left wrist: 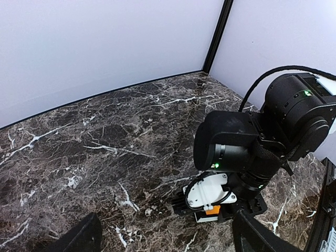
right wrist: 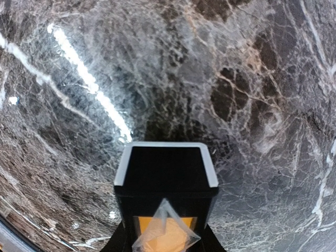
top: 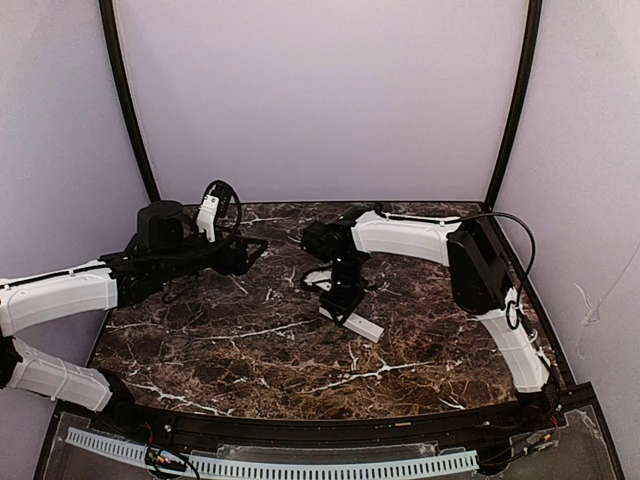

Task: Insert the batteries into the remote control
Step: Place the remote control at the center of the board.

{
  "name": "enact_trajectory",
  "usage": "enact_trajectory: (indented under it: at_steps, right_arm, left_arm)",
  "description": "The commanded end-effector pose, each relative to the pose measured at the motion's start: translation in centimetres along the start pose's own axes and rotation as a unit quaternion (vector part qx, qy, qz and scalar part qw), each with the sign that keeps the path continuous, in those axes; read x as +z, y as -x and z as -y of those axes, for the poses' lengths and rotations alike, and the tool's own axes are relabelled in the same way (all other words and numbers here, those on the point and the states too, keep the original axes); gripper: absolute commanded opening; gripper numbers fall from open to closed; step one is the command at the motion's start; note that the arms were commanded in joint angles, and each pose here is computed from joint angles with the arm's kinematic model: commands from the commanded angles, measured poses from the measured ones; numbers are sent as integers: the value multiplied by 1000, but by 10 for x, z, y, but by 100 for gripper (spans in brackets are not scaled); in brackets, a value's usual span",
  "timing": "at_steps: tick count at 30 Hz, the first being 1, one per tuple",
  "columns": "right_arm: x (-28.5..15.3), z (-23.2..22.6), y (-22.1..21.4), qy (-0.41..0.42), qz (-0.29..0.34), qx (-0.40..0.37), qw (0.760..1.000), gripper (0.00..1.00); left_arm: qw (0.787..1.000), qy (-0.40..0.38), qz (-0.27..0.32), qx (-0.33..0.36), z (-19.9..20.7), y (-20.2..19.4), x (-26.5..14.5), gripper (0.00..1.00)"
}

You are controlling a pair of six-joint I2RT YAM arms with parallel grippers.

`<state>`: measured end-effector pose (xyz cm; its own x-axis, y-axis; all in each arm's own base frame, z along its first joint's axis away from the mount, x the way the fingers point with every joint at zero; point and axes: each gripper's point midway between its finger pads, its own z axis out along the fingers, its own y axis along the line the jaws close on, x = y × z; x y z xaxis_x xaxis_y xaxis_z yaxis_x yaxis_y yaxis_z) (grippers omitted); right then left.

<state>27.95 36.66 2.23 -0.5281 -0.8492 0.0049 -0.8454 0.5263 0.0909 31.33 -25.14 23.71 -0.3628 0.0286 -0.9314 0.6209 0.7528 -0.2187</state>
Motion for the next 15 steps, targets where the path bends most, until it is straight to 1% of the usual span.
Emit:
enact_trajectory:
  at_steps: [1, 4, 9, 12, 15]
  right_arm:
    - [33, 2, 12, -2, 6, -9, 1000, 21]
    - [29, 0, 13, 0, 12, -10, 1000, 31]
    - [15, -4, 18, 10, 37, -10, 999, 59]
    - [-6, -10, 25, 31, 74, -9, 997, 65]
    - [-36, -8, 28, 52, 124, 5, 991, 67]
  left_arm:
    - [1000, 4, 5, 0, -3, 0, -2, 86]
    - [1000, 5, 7, 1, -3, 1, -2, 87]
    - [1000, 6, 5, 1, -3, 1, -3, 87]
    - [1000, 7, 2, -3, -4, -1, -2, 87]
    - [1000, 8, 2, -7, -5, -2, -2, 87]
